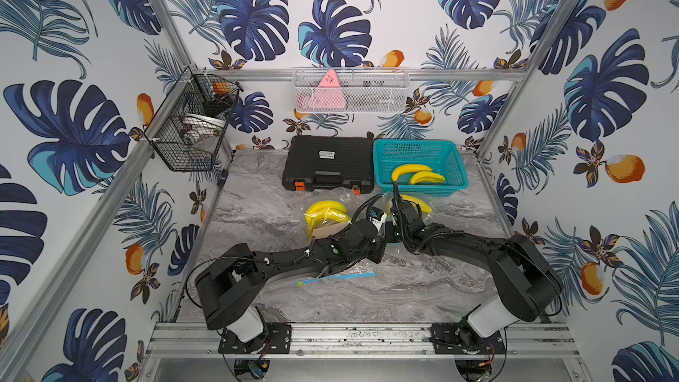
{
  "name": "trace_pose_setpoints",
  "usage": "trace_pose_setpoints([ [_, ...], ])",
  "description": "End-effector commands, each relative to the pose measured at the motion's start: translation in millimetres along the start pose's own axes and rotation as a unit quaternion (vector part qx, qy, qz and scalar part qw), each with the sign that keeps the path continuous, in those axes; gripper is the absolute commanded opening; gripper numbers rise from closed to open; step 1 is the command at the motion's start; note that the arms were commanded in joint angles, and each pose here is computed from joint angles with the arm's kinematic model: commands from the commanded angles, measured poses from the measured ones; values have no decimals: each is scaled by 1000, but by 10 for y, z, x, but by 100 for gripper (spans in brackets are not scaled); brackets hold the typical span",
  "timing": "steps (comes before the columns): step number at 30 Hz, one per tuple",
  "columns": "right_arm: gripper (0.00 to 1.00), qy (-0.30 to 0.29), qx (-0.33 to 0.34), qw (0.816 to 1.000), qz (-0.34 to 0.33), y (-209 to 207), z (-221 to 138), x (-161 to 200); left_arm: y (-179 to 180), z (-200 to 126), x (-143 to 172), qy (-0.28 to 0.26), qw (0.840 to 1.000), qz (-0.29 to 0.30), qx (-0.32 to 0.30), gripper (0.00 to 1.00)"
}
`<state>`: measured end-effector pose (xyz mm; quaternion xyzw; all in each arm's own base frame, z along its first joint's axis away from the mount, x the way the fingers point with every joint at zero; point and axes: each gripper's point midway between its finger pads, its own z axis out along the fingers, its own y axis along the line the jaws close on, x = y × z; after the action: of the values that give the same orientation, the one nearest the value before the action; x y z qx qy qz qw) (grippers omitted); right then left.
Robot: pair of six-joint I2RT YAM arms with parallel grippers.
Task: Open the zip-top bag and take out the banana
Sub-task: Pick up the banana from the zipper food storage bag.
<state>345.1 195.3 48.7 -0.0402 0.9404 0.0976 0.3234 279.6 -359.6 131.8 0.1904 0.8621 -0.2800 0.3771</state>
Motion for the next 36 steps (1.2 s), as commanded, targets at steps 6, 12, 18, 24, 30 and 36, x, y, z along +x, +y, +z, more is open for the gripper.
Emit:
trace_pose_setpoints([
  [6,77,-94,-7,992,84,-80,197,-286,-172,-36,-30,-16,998,-41,45,0],
  [12,77,-95,-10,993,75,-13,395,-341,-190,4,68,-7,996,-61,58,0],
  [18,74,-152,-35,983,97,3,274,-447,-197,30,115,-3,995,-75,65,0],
  [24,74,-173,-89,978,79,234,113,-518,-228,9,126,-4,993,-91,78,0],
  [30,74,-148,-61,985,68,244,226,-476,-488,12,186,2,971,-166,171,0],
  [36,73,-96,-43,994,43,306,461,-333,-556,9,257,4,962,-189,196,0],
])
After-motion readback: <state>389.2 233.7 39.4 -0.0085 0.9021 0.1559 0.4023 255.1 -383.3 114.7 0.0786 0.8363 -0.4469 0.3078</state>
